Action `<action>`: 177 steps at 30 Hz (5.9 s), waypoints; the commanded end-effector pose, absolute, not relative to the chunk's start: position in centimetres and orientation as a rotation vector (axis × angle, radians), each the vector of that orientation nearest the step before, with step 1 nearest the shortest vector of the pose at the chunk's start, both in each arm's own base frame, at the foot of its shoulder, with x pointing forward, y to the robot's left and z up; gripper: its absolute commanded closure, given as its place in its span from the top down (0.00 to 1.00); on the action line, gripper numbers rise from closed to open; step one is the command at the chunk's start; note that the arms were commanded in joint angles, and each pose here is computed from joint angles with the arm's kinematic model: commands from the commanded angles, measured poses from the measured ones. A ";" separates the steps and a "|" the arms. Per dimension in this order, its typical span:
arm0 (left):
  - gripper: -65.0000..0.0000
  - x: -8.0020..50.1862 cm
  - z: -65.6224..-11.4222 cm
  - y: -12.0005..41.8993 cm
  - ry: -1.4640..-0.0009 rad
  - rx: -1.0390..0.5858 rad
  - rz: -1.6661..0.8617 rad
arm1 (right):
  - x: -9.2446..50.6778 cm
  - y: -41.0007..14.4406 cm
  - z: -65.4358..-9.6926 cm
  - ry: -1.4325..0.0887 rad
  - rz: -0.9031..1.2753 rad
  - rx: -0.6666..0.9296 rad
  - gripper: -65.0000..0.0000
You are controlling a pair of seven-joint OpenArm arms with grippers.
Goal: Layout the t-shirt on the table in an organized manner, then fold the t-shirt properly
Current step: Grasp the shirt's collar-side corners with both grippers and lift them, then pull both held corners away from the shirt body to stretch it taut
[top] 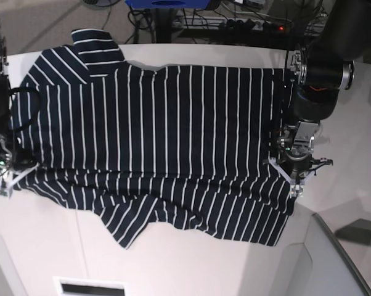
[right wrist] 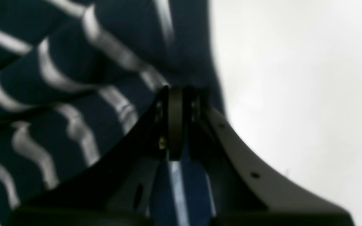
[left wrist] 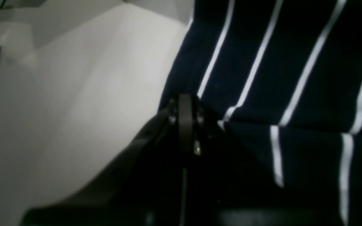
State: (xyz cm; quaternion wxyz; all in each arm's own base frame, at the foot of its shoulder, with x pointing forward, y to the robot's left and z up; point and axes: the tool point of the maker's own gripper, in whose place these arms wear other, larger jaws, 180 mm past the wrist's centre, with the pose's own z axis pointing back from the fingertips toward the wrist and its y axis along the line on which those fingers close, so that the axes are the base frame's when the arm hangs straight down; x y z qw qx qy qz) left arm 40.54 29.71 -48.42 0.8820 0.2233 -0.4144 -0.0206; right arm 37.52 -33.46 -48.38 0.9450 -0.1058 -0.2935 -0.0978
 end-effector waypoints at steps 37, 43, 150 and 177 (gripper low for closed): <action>0.00 24.5 -39.9 33.0 -0.902 0.361 0.304 | 16.6 -27.7 -44.1 -0.648 -0.389 0.088 0.77; 0.00 22.4 -39.5 32.1 -0.894 0.356 0.273 | 13.5 -26.7 -46.0 -0.571 -0.414 0.108 0.77; 0.00 14.7 -39.8 31.0 -0.852 0.041 0.539 | 10.2 -24.7 -42.5 -0.461 -0.095 0.094 0.01; 0.00 11.2 -38.4 33.0 -0.831 0.122 0.564 | 8.0 -25.3 -40.8 -0.380 -0.028 0.025 0.01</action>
